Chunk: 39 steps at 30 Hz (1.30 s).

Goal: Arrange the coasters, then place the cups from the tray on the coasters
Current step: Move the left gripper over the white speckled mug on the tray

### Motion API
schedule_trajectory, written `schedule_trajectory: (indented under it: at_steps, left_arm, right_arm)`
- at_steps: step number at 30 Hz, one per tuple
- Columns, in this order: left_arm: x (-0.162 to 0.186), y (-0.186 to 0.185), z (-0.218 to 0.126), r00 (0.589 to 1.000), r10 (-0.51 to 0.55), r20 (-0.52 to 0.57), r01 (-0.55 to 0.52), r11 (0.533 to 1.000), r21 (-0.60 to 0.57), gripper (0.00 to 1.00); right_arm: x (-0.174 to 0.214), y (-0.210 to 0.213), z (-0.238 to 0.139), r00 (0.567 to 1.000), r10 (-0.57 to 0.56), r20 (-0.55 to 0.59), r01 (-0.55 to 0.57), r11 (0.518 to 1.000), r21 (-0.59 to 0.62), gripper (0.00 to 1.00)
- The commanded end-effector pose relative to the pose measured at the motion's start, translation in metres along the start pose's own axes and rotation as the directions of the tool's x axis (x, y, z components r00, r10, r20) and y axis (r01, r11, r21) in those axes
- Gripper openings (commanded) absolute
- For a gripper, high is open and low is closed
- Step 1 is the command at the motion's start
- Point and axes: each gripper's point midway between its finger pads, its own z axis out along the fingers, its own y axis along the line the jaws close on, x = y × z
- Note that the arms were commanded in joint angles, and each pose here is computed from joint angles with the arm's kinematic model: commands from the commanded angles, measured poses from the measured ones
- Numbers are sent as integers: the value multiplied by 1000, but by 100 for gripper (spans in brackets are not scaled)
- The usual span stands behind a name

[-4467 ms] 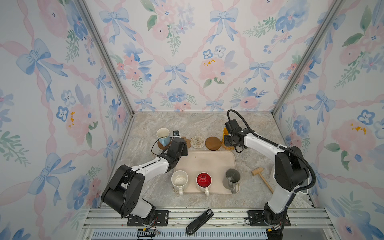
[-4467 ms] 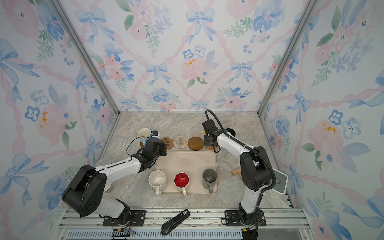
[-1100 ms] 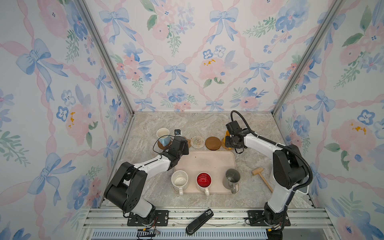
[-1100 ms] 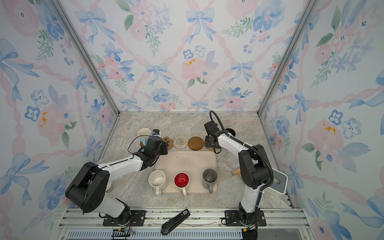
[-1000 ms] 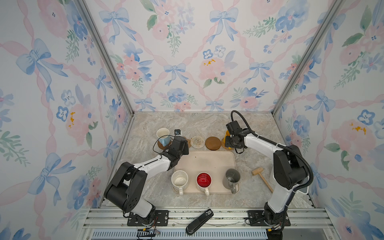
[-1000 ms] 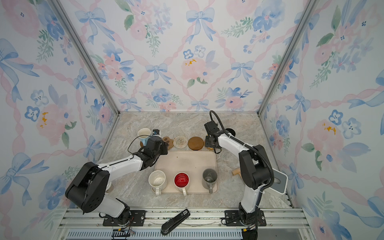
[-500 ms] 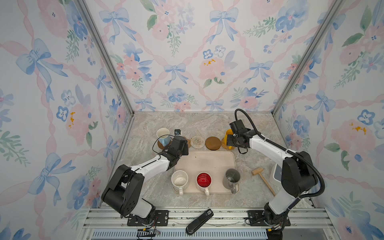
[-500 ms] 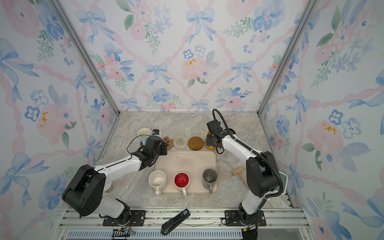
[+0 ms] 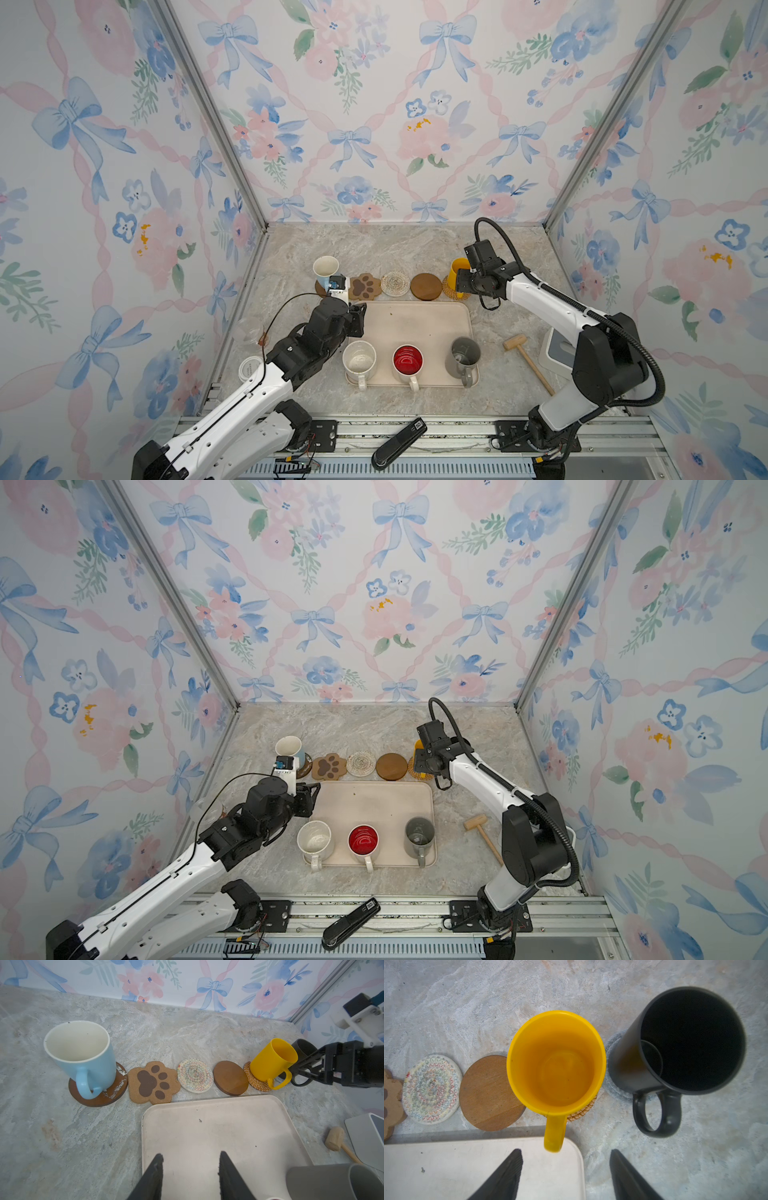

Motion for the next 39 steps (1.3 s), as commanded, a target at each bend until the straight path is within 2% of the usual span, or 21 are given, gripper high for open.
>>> schedule_trajectory:
  at_steps: [1, 9, 18, 26, 34, 36, 39]
  left_arm:
    - [26, 5, -9, 997, -32, -77, 33, 999, 12, 41]
    - [65, 2, -9, 974, -34, -225, 40, 999, 23, 42]
    - [93, -31, -18, 944, 27, -330, 31, 985, 169, 40]
    - [131, -42, -33, 883, 63, -465, 22, 984, 174, 38]
    - [124, -58, -53, 898, 68, -434, 49, 966, 253, 32]
    - [125, -62, -59, 892, 73, -447, 61, 958, 279, 31]
    - [132, -55, -64, 869, 74, -489, 54, 969, 242, 30]
  right_arm:
    - [4, 8, 3, 1000, -22, -8, 22, 999, -24, 70]
    - [4, 14, 3, 999, -31, -7, 31, 999, -39, 70]
    - [5, 18, 6, 999, -39, -14, 38, 998, -52, 70]
    - [6, 20, 7, 999, -44, -16, 43, 997, -64, 70]
    - [7, 24, 7, 999, -49, -18, 48, 995, -84, 70]
    - [8, 25, 7, 999, -49, -19, 47, 995, -87, 70]
    - [8, 26, 7, 999, -50, -19, 48, 994, -93, 70]
